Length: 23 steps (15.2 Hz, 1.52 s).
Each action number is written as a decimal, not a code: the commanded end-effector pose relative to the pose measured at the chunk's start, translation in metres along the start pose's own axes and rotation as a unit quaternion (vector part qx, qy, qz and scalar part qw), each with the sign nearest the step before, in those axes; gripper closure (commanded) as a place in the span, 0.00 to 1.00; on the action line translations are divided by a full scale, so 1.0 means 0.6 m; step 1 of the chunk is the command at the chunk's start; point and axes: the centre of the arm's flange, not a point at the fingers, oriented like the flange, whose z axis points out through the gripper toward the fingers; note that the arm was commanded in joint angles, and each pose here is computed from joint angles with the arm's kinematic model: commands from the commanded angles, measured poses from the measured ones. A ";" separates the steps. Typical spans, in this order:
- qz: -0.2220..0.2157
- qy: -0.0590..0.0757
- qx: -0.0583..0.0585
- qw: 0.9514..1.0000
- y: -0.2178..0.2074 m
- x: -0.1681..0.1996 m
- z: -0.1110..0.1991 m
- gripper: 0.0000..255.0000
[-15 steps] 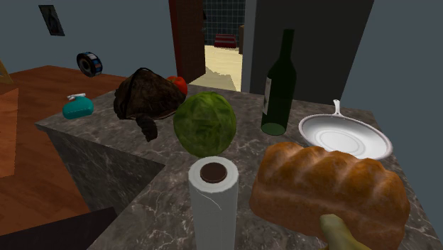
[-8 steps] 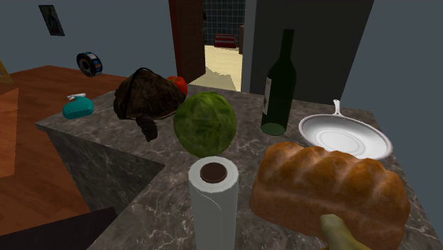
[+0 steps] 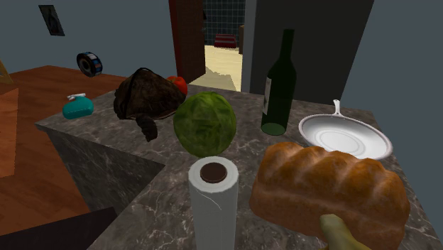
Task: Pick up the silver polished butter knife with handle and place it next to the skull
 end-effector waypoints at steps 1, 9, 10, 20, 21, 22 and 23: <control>0.000 0.000 0.000 1.000 -0.001 -0.007 0.016 1.00; 0.000 0.000 0.000 1.000 -0.011 -0.031 0.081 1.00; 0.000 0.000 0.000 1.000 -0.013 -0.035 0.089 1.00; 0.000 0.000 0.000 1.000 -0.015 -0.041 0.106 1.00; 0.000 0.000 0.000 1.000 -0.015 -0.041 0.106 0.00; 0.000 0.000 0.000 1.000 -0.015 -0.041 0.106 0.00; 0.000 0.000 0.000 1.000 -0.015 -0.041 0.106 0.00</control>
